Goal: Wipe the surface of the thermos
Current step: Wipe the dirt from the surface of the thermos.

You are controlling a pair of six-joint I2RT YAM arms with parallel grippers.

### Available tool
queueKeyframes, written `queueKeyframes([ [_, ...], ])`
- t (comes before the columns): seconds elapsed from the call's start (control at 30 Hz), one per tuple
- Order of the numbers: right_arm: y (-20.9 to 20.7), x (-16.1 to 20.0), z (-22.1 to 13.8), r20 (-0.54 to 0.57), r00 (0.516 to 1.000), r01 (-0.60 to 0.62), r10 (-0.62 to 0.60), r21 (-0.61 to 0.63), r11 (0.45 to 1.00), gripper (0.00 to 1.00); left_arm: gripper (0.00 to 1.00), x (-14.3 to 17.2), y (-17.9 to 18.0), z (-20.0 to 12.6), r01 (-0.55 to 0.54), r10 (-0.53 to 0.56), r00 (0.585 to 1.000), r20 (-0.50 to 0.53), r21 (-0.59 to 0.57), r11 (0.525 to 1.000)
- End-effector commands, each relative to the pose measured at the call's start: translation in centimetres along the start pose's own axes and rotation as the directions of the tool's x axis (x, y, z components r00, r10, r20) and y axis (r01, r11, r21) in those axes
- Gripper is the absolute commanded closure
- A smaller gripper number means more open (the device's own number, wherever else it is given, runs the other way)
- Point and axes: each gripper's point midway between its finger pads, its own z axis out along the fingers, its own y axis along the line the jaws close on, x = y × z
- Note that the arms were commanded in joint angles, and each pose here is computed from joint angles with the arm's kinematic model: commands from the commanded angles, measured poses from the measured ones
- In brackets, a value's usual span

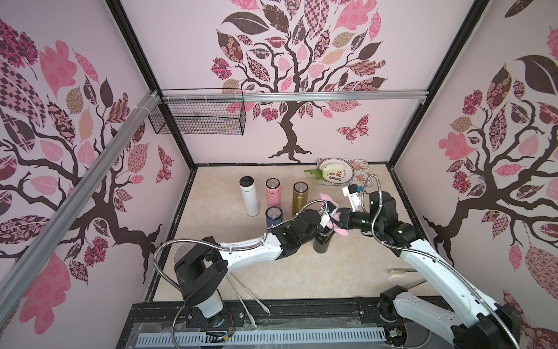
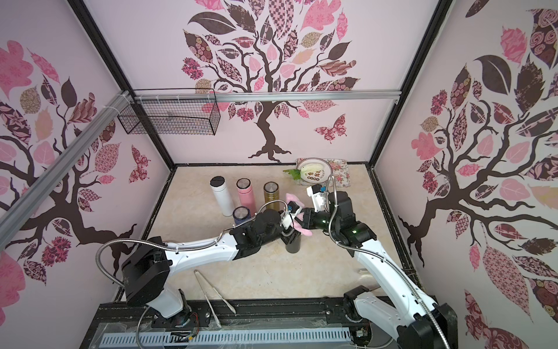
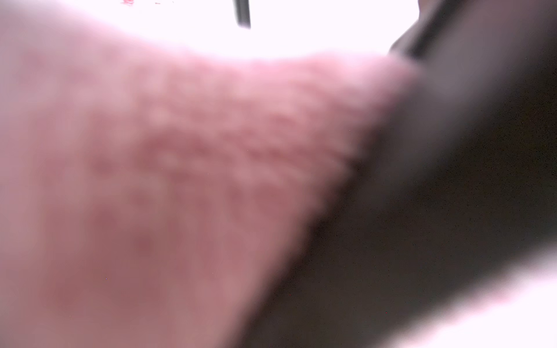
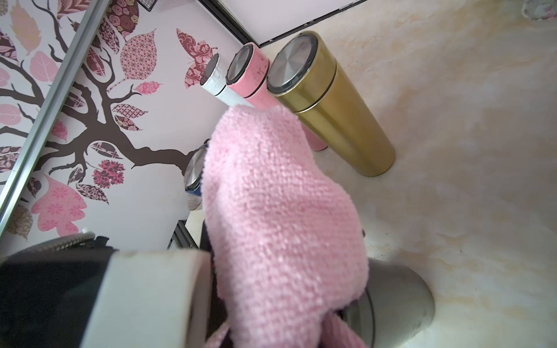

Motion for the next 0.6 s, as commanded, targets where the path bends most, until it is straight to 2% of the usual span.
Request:
queueKeyframes([
  [0.0, 0.6, -2.7, 1.4, 0.078, 0.997, 0.021, -0.019, -0.018, 1.0, 1.0, 1.0, 5.2, -1.1, 1.1, -0.056, 0.061, 0.985, -0.162, 0.036, 0.998],
  [0.17, 0.3, -4.2, 1.3, 0.19, 0.982, -0.012, 0.017, -0.027, 1.0, 1.0, 1.0, 5.0, -1.0, 1.0, -0.049, 0.053, 0.986, -0.158, 0.029, 0.998],
  [0.27, 0.0, -3.2, 1.5, 0.143, 0.99, -0.011, 0.013, -0.016, 1.0, 1.0, 1.0, 5.1, -0.6, 1.0, -0.038, 0.039, 0.986, -0.162, 0.006, 0.999],
  [0.43, -3.5, -0.1, -0.4, 0.099, 0.995, 0.009, -0.027, 0.181, 0.984, 1.0, 1.0, 5.3, -0.3, 0.9, -0.023, 0.02, 0.986, -0.168, -0.016, 1.0],
  [0.57, -7.2, 2.1, -2.2, 0.109, 0.994, -0.012, -0.027, 0.345, 0.939, 1.0, 1.0, 5.4, 0.1, 0.9, -0.01, 0.003, 0.986, -0.169, -0.042, 0.999],
])
